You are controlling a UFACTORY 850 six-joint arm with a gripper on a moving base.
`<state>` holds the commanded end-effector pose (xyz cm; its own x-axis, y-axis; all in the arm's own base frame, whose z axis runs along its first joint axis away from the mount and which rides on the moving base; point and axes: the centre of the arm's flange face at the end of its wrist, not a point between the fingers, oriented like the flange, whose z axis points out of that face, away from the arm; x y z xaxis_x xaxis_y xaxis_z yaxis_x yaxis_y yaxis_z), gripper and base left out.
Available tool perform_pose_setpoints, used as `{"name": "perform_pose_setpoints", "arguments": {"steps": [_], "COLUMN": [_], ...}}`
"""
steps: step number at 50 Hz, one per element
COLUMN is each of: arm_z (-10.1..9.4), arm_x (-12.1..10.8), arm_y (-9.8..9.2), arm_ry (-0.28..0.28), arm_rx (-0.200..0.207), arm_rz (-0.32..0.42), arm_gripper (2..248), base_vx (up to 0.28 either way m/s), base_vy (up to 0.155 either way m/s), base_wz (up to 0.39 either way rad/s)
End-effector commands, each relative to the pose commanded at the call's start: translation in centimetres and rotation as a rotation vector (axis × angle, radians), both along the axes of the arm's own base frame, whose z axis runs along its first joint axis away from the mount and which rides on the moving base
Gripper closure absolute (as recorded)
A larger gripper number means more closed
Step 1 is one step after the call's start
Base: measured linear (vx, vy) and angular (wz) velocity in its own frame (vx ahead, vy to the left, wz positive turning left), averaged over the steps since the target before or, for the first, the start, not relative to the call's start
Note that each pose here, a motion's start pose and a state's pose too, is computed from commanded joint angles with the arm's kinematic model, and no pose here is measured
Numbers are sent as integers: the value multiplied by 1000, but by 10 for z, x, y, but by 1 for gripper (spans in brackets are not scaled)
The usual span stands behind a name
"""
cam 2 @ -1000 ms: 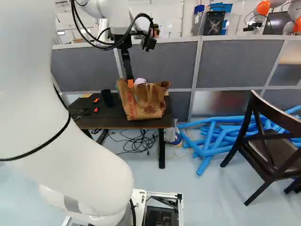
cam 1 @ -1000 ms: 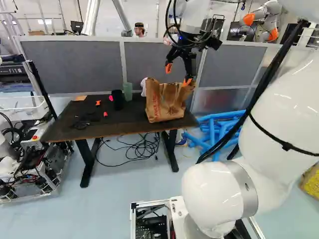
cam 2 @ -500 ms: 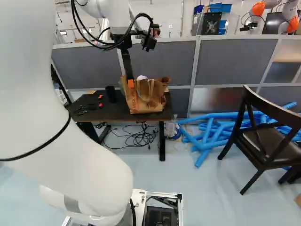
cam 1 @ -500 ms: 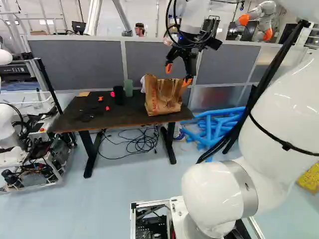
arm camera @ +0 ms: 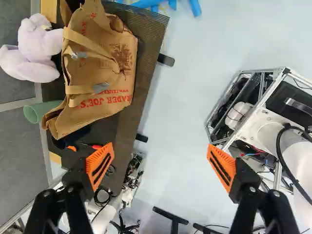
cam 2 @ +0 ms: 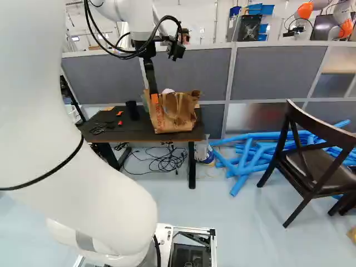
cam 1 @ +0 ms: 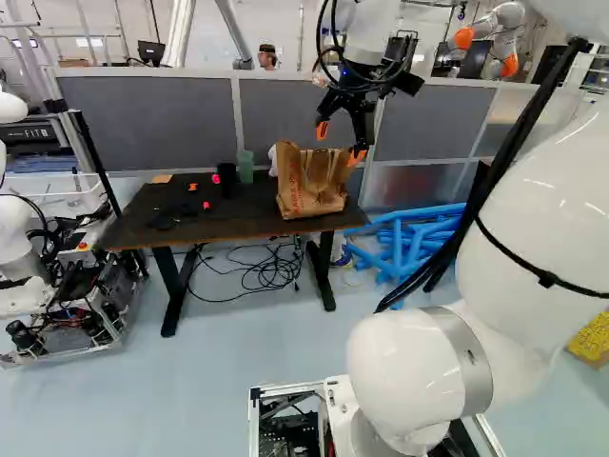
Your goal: Pick up the bag on the ground and place it on the table
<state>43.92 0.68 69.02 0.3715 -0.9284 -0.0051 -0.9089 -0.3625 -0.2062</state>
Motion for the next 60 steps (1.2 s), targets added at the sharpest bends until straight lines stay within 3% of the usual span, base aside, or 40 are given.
{"name": "perform_pose_setpoints", "arguments": {"steps": [30,60], "arm_z": [-7,-34], "arm_x": [1,2], "arm_y": [0,-1], "arm_ry": [-20,-96], "arm_rx": [-6,-35], "arm_rz": [17,84], "arm_gripper": [3,3], "base_vx": [0,0], "base_vy": [0,0], "base_wz": [0,0]}}
